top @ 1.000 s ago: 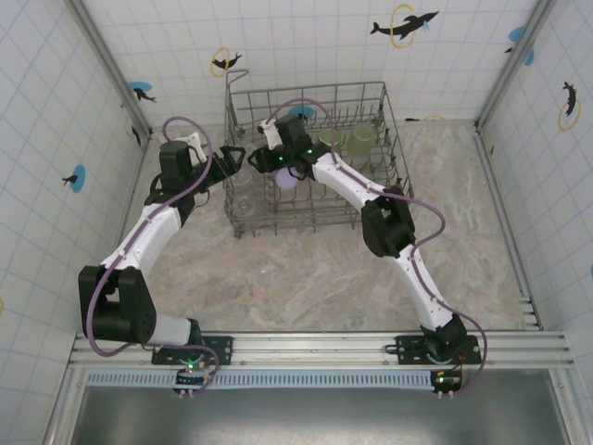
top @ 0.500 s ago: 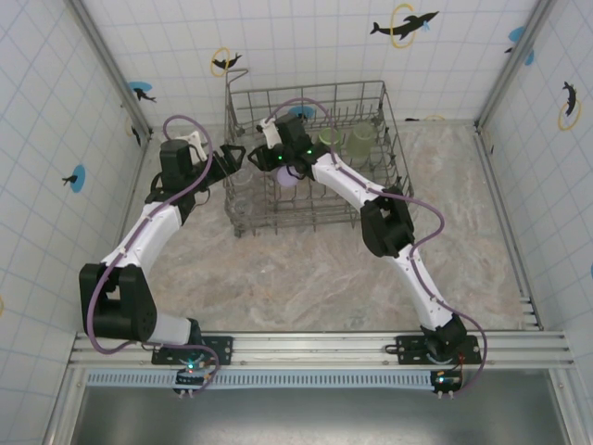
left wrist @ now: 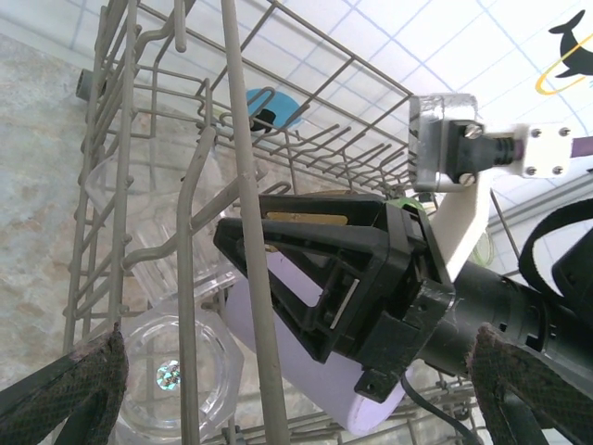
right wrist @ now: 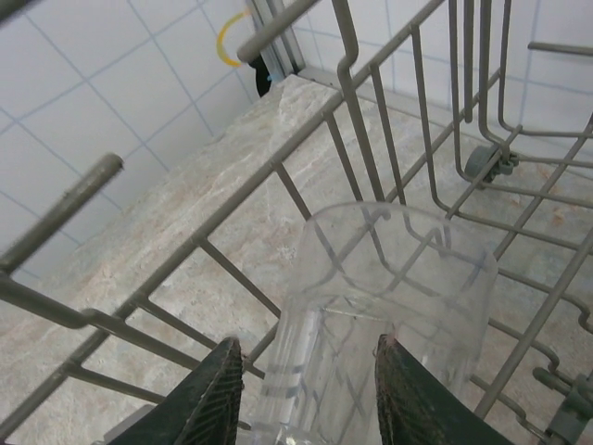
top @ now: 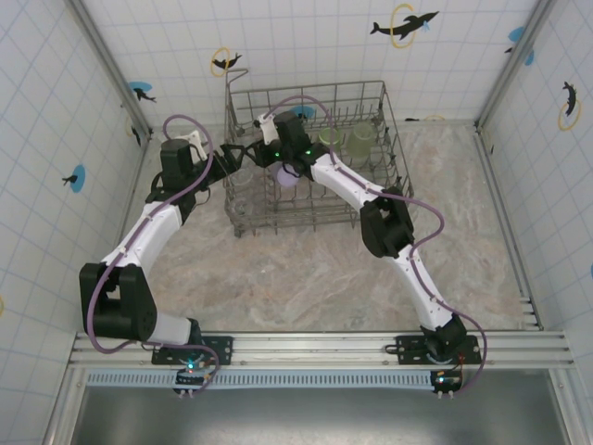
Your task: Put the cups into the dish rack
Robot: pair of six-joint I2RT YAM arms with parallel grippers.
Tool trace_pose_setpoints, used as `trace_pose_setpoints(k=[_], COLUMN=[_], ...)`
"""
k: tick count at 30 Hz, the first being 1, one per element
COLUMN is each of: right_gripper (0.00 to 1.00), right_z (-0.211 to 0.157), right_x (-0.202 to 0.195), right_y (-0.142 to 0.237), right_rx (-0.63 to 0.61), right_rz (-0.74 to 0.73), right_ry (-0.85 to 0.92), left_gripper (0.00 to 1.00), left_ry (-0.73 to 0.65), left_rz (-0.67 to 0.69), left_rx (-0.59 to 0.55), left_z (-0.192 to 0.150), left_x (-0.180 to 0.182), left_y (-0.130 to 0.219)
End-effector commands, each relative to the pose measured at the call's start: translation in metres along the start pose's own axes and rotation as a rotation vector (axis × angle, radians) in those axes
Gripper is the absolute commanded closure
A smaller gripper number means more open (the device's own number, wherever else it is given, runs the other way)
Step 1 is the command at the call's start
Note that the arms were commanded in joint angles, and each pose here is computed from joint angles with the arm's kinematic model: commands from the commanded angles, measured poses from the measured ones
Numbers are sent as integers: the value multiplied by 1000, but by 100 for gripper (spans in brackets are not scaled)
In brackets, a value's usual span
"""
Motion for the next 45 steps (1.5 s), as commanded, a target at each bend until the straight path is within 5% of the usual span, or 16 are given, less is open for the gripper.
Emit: trace_pose_setpoints(k=[1,7,24,36,45], right_gripper=[52,36,20,12,1], right_z=[59,36,-15,76,110], right_x=[20,-2,-14,12,-7], right_y=[33,28,-6,51,130], right_rx=[-128,-52,35,-150,-175], right_rz=[22,-41,-33,-36,-150], right_ry=[33,32,2,31,6], left_gripper=[3,3,3,3,3], left_ry=[-29,-43,-66,-77,-176], left_rz=[-1,12,94,145,100], left_rx=[0,-6,-46,-143,-207], left_z=[4,5,20,80,121], left_x=[-5,-3,15,12,-36], left_y=[-2,-2,-15,-4,-3])
Point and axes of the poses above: each hand's point on the last joint's axis, 136 mm out from that joint toward the fingers, its own y axis back along the fingers, its own x axis along the line the jaws close on, z = x × y, the point moved 1 cm from there along y, back along the fingers, and after that the axes turned 2 degrees about -y, right-handed, at the moved point
